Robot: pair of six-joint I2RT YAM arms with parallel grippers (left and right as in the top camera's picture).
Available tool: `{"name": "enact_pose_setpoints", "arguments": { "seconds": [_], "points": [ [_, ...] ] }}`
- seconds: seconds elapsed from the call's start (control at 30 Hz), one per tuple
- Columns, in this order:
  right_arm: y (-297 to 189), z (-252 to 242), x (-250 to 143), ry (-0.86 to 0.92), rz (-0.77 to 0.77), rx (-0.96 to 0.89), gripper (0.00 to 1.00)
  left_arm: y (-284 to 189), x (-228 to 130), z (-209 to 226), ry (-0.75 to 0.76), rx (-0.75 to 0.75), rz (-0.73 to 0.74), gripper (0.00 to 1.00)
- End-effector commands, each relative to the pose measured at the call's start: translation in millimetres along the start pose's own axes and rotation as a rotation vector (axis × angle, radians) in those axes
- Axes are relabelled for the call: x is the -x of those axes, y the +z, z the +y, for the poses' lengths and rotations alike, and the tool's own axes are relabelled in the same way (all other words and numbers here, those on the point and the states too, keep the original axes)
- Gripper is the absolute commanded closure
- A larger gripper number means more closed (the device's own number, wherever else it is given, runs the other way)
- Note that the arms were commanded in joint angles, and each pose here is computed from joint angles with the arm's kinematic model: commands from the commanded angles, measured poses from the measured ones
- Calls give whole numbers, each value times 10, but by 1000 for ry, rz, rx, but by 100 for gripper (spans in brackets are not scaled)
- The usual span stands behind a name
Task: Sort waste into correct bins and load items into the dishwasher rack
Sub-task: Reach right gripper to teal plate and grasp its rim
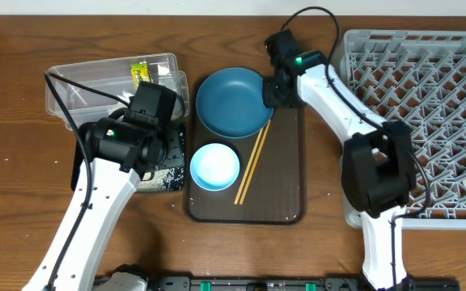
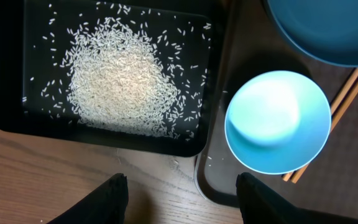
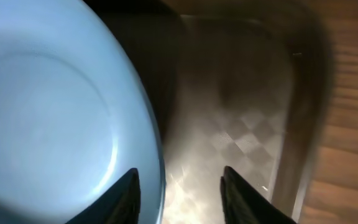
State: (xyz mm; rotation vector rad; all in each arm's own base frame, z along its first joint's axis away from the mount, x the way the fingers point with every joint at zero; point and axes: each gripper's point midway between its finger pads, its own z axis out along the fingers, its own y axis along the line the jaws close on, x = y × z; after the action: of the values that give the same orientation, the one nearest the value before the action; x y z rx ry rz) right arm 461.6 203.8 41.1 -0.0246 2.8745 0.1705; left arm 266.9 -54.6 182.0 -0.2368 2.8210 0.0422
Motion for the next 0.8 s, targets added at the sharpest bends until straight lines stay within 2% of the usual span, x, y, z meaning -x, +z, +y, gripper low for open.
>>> {"name": "enact_pose_setpoints", "arguments": {
  "seconds": [0.0,0.13,0.27,0.47,0.63,0.77],
  "points": [
    [139,55,-56,39,24,7,70,-13,17,37,-13,18,-7,41],
    [158,64,-24,69,13,13,88,-13,18,37,-13,17,-8,41],
    [53,47,117,82,-36,30,99,-13,18,37,-13,17,-8,41],
    [-485,-258,495,123,-176,30,99,-13,18,37,-12,17,-8,41],
    [-1360,-709,800,40,-361,-33,99,-13,28,32,-13,15,-12,41],
    [-2115,-1275,927,-7,-513,-198,99,-13,42,25,-14,12,-18,40]
  ]
}}
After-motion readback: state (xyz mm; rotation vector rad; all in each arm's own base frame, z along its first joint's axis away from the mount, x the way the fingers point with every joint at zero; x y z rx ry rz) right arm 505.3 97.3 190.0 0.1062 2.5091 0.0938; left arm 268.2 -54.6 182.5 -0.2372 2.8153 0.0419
